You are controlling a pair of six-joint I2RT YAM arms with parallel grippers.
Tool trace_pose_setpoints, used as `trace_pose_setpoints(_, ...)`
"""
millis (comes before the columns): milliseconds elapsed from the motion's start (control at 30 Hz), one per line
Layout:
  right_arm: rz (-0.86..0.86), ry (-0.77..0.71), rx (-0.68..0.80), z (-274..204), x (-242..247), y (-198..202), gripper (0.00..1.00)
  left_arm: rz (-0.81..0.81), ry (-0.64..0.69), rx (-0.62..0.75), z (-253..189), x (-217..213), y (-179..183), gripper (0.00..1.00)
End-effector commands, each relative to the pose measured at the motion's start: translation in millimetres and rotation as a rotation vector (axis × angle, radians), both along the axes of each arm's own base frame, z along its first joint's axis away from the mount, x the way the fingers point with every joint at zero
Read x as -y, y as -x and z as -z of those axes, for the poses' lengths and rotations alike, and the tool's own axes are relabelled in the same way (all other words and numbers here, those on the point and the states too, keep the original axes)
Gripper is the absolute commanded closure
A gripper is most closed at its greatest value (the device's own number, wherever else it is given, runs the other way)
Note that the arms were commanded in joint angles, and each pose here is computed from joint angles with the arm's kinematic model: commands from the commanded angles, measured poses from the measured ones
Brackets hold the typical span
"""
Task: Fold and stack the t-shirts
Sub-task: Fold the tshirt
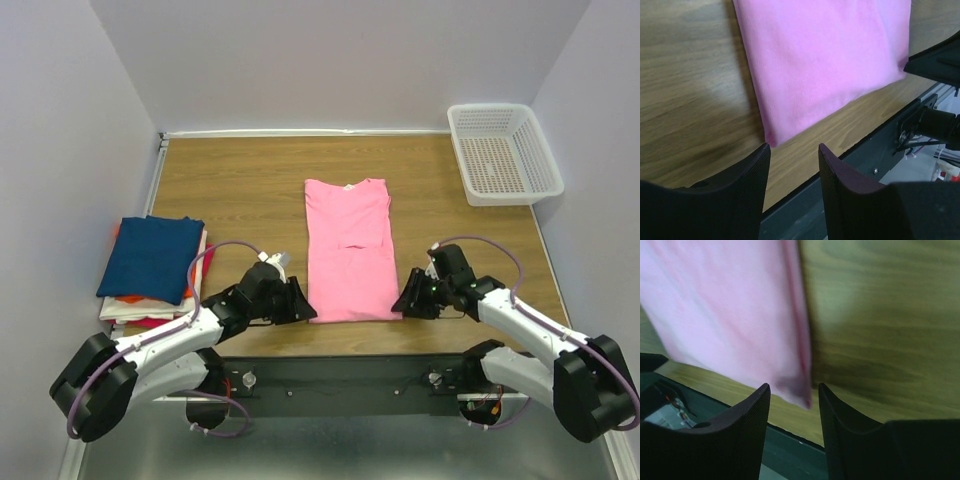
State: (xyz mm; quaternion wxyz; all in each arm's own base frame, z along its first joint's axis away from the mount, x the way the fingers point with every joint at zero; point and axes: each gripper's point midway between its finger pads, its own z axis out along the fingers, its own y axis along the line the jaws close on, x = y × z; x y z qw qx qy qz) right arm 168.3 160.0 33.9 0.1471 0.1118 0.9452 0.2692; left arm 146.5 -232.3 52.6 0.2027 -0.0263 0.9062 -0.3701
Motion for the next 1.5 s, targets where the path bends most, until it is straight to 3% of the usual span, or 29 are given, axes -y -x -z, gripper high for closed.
trace_pose_setpoints(0, 0.020, 0.001, -0.111, 16, 7, 30, 0.50, 0.014, 0.003, -0.067, 9, 0, 14, 0.50)
trace_pose_setpoints(400, 0.055, 0.005, -0.084, 13, 9, 23, 0.52, 0.004, -0.042, -0.094, 30, -3, 16, 0.51)
trace_pose_setpoints(500, 0.061, 0.011, -0.080, 14, 10, 22, 0.52, 0.002, -0.047, -0.094, 33, -4, 16, 0.58)
trace_pose_setpoints(600, 0.073, 0.019, -0.071, 16, 11, 19, 0.57, -0.007, -0.050, -0.082, 34, -4, 13, 0.59)
trace_pose_setpoints(1000, 0.090, 0.000, -0.043, 16, 6, 8, 0.57, -0.011, -0.046, -0.076, 35, -3, 11, 0.59)
trace_pose_setpoints(1167, 0.087, -0.010, -0.041, 16, 4, 6, 0.59, -0.009, -0.035, -0.065, 33, 1, 8, 0.67)
trace_pose_setpoints(1467, 0.085, -0.018, -0.050, 18, 3, 8, 0.77, -0.006, -0.017, -0.057, 30, 7, 4, 0.70)
